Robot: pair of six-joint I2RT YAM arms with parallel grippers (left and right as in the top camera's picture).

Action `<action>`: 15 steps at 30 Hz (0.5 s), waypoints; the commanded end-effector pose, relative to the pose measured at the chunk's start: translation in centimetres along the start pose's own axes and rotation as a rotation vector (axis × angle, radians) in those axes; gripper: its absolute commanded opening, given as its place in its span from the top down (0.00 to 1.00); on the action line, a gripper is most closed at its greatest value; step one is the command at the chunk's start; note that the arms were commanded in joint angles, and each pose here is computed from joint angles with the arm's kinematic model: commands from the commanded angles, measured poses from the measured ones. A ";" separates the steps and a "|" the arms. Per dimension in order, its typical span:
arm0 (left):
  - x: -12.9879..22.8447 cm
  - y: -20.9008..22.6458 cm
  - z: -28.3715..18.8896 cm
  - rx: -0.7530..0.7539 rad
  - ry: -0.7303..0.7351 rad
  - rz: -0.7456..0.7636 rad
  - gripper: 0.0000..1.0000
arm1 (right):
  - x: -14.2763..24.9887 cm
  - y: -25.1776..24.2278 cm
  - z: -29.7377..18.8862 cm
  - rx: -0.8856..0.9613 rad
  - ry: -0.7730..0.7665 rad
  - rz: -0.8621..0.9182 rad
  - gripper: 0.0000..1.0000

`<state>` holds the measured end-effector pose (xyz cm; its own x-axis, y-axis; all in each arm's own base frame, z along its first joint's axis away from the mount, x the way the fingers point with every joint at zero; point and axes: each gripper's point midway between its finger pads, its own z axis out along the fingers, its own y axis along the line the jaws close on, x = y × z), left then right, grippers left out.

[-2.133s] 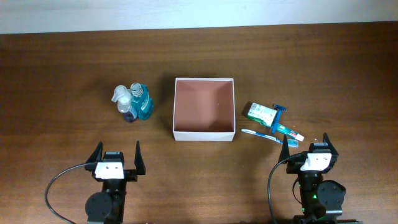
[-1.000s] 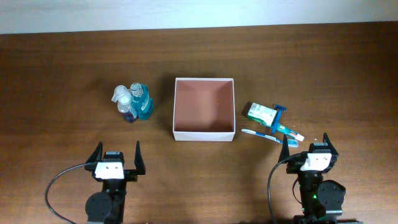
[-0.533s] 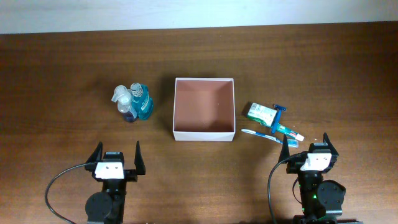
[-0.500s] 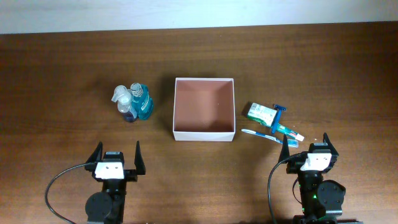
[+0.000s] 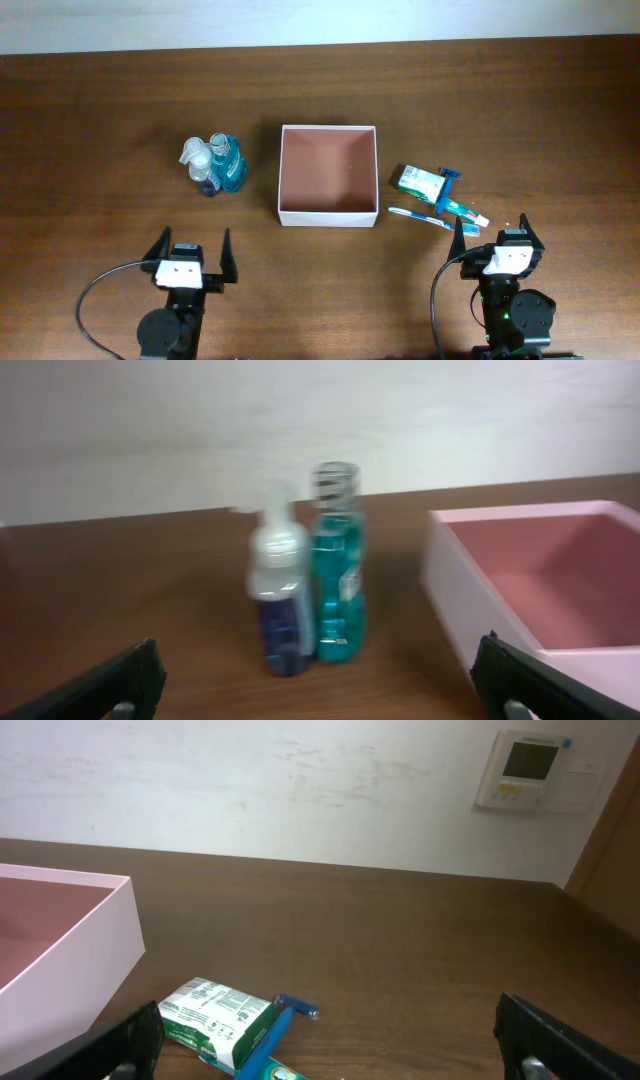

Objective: Pack container

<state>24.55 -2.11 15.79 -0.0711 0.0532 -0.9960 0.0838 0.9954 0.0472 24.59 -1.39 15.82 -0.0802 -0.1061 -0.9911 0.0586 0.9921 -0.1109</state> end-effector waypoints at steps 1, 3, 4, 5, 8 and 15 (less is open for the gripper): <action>-0.8 -4.9 -0.8 0.288 -0.040 0.019 0.01 | 0.3 -0.1 0.0 0.001 0.007 0.001 0.01; -1.9 -7.5 -1.9 0.452 -0.092 0.030 0.01 | 0.3 -0.1 0.0 0.001 0.007 0.001 0.01; -2.6 -8.3 -2.3 0.502 -0.124 0.038 0.01 | 0.3 -0.1 0.0 0.001 0.007 0.001 0.02; -3.7 -9.0 -2.9 0.552 -0.173 0.053 0.01 | 0.3 -0.1 0.0 0.001 0.007 0.001 0.02; -7.2 -9.5 -4.3 0.590 -0.283 0.073 0.01 | 0.3 -0.1 0.0 0.001 0.007 0.001 0.02; -16.1 -8.9 -6.8 0.577 -0.355 0.106 0.01 | 0.3 -0.1 0.0 0.001 0.007 0.001 0.02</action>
<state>19.64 -10.73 27.42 0.2341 0.0169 -0.9721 0.5695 0.8080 0.1511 24.59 -1.39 15.83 -0.0798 -0.1057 -0.9912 0.0587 0.9921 -0.1106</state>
